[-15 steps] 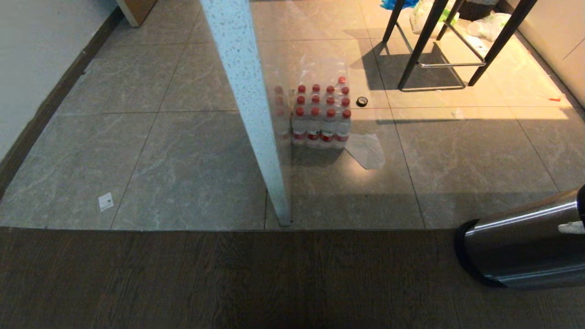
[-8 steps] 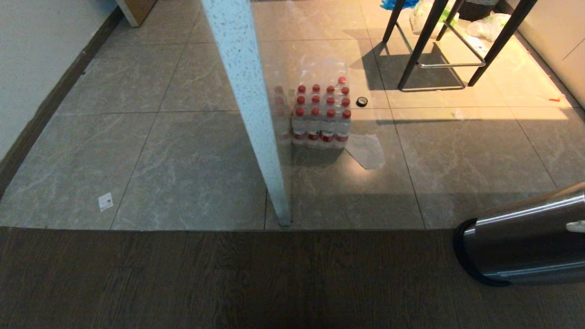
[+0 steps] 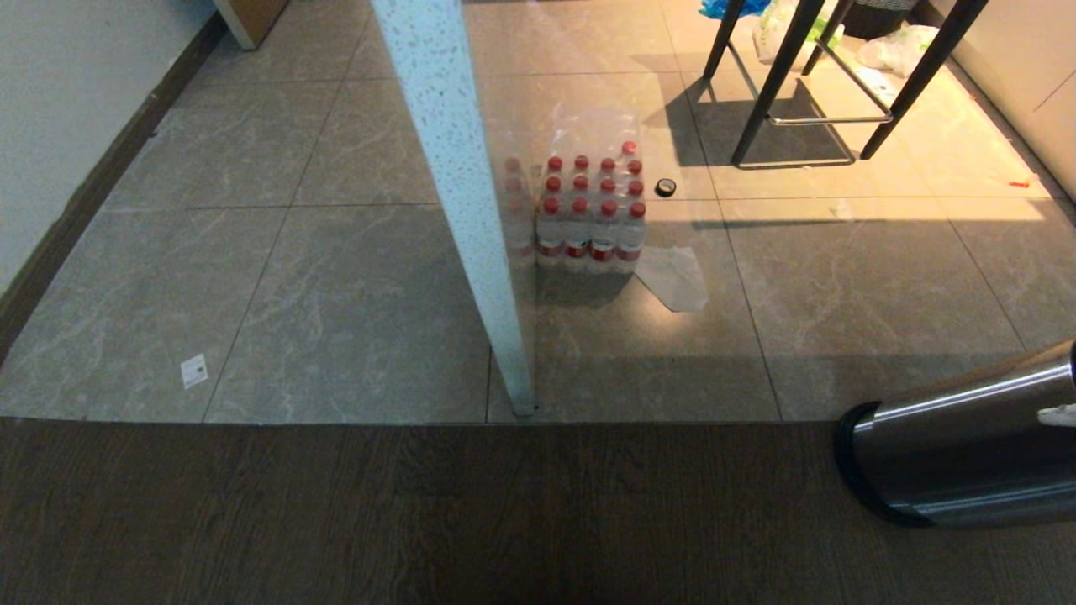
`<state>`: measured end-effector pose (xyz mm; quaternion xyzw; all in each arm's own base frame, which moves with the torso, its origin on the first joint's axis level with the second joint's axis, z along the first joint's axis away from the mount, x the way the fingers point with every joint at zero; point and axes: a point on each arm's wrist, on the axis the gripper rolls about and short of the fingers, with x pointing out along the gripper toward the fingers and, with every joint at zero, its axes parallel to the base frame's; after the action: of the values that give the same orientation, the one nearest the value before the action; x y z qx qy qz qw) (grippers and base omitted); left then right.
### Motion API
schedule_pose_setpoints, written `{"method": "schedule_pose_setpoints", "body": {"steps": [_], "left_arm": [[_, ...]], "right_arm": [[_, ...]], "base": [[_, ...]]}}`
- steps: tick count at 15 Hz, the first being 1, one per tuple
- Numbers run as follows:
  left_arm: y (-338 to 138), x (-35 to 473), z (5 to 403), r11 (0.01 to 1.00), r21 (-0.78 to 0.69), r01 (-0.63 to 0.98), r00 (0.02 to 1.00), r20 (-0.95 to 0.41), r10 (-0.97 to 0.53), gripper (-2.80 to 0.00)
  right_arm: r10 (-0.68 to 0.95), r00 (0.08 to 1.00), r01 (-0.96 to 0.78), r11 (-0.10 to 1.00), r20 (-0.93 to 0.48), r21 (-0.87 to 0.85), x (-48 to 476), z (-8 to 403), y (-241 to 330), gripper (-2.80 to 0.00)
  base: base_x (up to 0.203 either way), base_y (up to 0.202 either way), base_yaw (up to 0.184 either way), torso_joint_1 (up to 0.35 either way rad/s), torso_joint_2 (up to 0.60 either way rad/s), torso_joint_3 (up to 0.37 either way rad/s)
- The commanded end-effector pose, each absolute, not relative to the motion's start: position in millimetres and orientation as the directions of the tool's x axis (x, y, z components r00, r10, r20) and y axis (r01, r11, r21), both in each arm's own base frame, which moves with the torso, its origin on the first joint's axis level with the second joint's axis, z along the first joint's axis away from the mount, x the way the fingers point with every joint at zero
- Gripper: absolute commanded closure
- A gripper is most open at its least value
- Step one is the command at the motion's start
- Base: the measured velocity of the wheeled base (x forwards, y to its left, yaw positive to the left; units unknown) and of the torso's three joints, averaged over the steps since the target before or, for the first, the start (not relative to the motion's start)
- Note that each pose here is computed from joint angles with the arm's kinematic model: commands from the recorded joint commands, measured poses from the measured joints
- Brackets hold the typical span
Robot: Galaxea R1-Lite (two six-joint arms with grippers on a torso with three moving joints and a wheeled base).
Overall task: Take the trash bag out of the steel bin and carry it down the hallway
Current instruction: Place the outer trash can on the ground
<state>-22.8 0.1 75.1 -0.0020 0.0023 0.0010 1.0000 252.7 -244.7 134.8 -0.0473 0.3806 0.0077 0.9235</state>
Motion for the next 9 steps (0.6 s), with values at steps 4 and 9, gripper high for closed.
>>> {"method": "schedule_pose_setpoints", "body": {"steps": [4, 9], "left_arm": [[0, -23, 75, 1.000, -0.005, -0.003, 1.000, -0.005, 0.003, 0.00], [0, -23, 75, 1.000, -0.005, -0.003, 1.000, -0.005, 0.003, 0.00]], "right_arm": [[0.036, 0.652, -0.080, 0.997, -0.758, -0.021, 264, 92, -257, 0.00], [0.074, 0.617, -0.111, 0.994, -0.784, 0.007, 271, 63, -263, 0.00]], "base": [[0.000, 0.000, 0.000, 0.000, 0.00, 0.000], [0.000, 0.000, 0.000, 0.000, 0.00, 0.000]]}}
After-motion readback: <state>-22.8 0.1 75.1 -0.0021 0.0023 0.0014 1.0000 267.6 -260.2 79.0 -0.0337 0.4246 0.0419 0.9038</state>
